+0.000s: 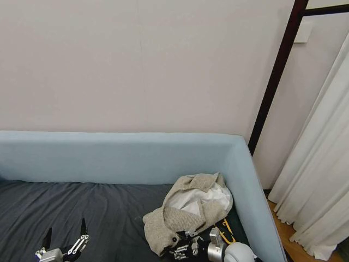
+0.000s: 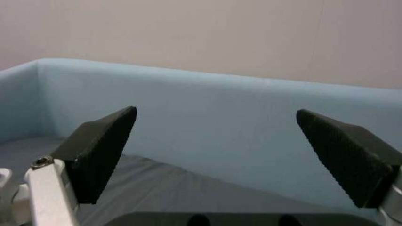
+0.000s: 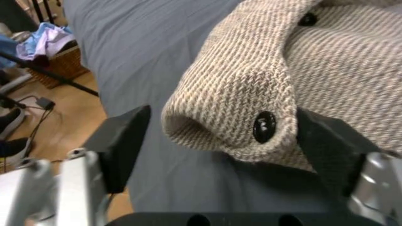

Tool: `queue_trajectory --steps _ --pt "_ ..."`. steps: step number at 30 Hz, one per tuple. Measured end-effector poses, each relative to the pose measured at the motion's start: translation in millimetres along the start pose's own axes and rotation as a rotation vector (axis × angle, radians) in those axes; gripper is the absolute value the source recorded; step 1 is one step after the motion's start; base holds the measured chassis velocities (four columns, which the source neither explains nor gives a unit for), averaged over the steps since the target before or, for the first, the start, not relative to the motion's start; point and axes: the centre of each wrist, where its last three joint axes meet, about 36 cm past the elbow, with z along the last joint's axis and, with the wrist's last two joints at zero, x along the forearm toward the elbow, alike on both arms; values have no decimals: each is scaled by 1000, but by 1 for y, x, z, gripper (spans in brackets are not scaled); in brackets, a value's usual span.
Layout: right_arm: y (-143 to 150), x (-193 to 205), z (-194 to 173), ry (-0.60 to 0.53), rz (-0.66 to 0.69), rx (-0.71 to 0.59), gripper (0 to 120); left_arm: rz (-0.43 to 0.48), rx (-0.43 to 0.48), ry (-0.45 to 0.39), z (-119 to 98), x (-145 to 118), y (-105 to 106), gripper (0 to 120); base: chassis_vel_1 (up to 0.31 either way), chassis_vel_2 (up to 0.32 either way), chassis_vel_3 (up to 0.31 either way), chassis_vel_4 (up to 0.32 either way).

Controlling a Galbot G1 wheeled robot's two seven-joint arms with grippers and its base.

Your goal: Pick up the clothes from the sofa and hang them on the clothes hanger.

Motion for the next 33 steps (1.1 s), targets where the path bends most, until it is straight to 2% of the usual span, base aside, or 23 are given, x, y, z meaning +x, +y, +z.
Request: queue_trajectory --steps 3,6,7,10,12,14,21,24,28,29,33 --pt "4 -4 2 0 -13 -1 69 -1 -1 0 0 0 0 100 0 0 0 0" --pt "8 -10 2 -11 -23 1 53 -4 1 1 0 0 0 100 0 0 0 0" --pt "8 -10 2 -11 -23 1 53 -4 1 1 0 0 0 100 0 0 0 0" --pt "8 -12 0 -23 -12 8 40 -6 1 1 1 0 0 100 0 0 0 0" --pt "8 -11 -1 -27 -9 9 36 -7 1 1 0 0 0 100 0 0 0 0" --pt "9 -10 -4 -36 -10 13 28 -8 1 1 1 0 1 100 0 0 0 0" --pt "16 -2 -25 -118 -52 0 2 -10 5 -4 0 -1 -1 100 0 0 0 0" --pt "20 4 -44 -181 -74 -13 0 -10 6 -4 0 -1 -1 100 0 0 0 0" --pt "30 23 -108 -343 -53 -62 0 -10 6 -9 -1 -2 -1 100 0 0 0 0" --pt "30 23 -108 -343 -53 -62 0 -10 6 -9 -1 -2 -1 100 0 0 0 0" --pt "35 54 -175 -464 6 -66 0 -10 10 -15 -1 -3 -2 100 0 0 0 0"
